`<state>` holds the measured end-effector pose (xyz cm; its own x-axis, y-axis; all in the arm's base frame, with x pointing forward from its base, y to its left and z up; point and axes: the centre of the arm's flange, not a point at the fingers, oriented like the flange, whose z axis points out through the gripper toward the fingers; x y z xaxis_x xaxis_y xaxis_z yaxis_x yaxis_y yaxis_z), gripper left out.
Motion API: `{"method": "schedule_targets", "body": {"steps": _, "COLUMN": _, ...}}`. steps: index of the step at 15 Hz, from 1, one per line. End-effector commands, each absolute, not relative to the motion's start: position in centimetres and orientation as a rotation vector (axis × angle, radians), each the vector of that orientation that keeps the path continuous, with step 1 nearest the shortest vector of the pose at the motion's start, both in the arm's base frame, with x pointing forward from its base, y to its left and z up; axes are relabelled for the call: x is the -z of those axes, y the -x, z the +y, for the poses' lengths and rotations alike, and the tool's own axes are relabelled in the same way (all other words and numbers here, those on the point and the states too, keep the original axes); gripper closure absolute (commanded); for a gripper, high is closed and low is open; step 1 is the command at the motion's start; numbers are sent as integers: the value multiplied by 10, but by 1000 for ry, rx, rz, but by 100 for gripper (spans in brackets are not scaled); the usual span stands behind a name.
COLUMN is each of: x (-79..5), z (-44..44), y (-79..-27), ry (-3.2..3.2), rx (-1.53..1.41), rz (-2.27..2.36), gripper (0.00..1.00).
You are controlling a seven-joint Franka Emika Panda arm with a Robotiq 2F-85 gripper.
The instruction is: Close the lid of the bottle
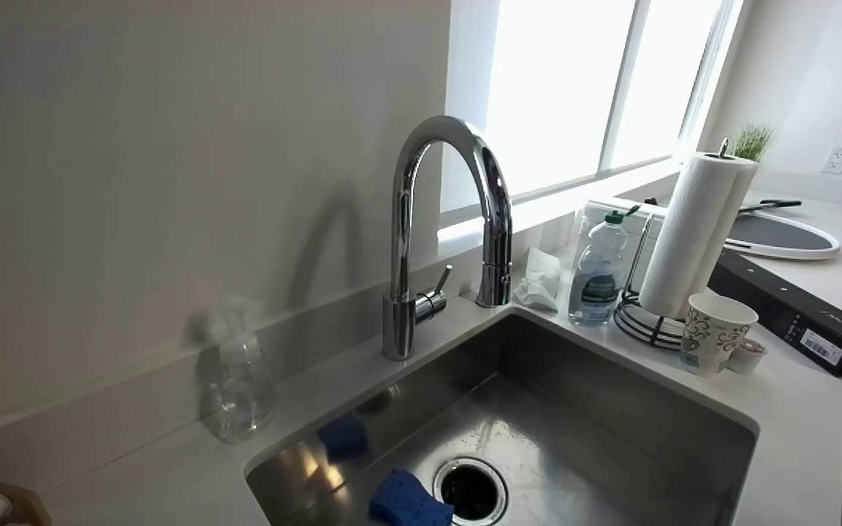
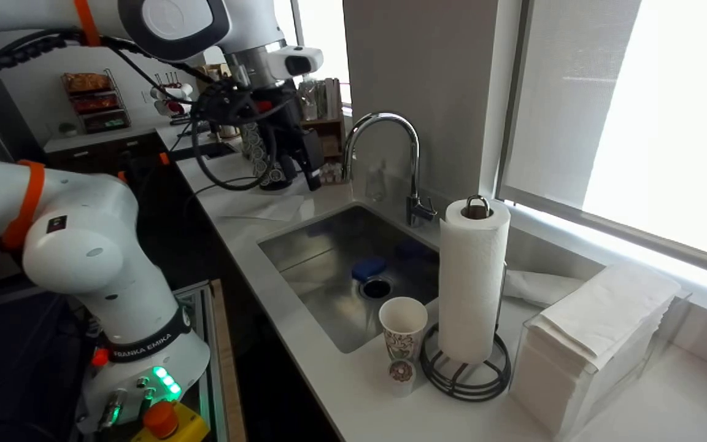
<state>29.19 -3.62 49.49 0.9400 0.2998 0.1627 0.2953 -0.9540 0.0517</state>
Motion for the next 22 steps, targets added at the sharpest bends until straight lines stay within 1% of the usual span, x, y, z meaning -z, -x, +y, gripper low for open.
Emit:
{"method": "schedule_targets", "body": {"steps": 1, "x": -476, "z": -63, "y": -328, "ry": -2963, "rx": -266, "rz": 591, "gripper": 51}}
{"method": "schedule_targets", "body": {"steps": 5, "x": -449, "z": -61, "y": -359, "ry": -2798, "rx": -257, "rz": 661, "gripper": 80}}
{"method": "schedule_targets", "body": {"steps": 6, "x": -443, "z": -58, "y": -366, "ry": -2764, "rx": -249, "rz": 667, "gripper": 89}}
{"method": "schedule_targets", "body": {"steps": 7, "x": -437, "z": -59, "y": -373, "ry": -2728, "rx": -242, "rz": 682, "gripper": 95}}
{"method": "schedule_targets", "body": {"steps": 8, "x": -427, "z": -60, "y": -378, "ry": -2691, "rx": -221, "rz": 696, "gripper": 100}}
{"method": "schedule_targets", "body": {"steps": 11, "x": -411, "z": -65, "y": -391, "ry": -2569, "rx": -238, "rz": 709, "gripper": 100}}
{"method": "schedule_targets", "body": {"steps": 14, "x": -406, "z": -70, "y": -406, "ry": -2443, "rx": -348, "rz": 705, "gripper": 100}}
{"method": "schedule_targets", "body": {"steps": 15, "x": -418, "z": -66, "y": -389, "ry": -2511, "rx": -319, "rz": 741, "gripper": 100}}
{"method": "schedule_targets", "body": {"steps": 22, "x": -418, "z": -67, "y": -391, "ry": -2506, "rx": -330, "rz": 736, "gripper": 100}}
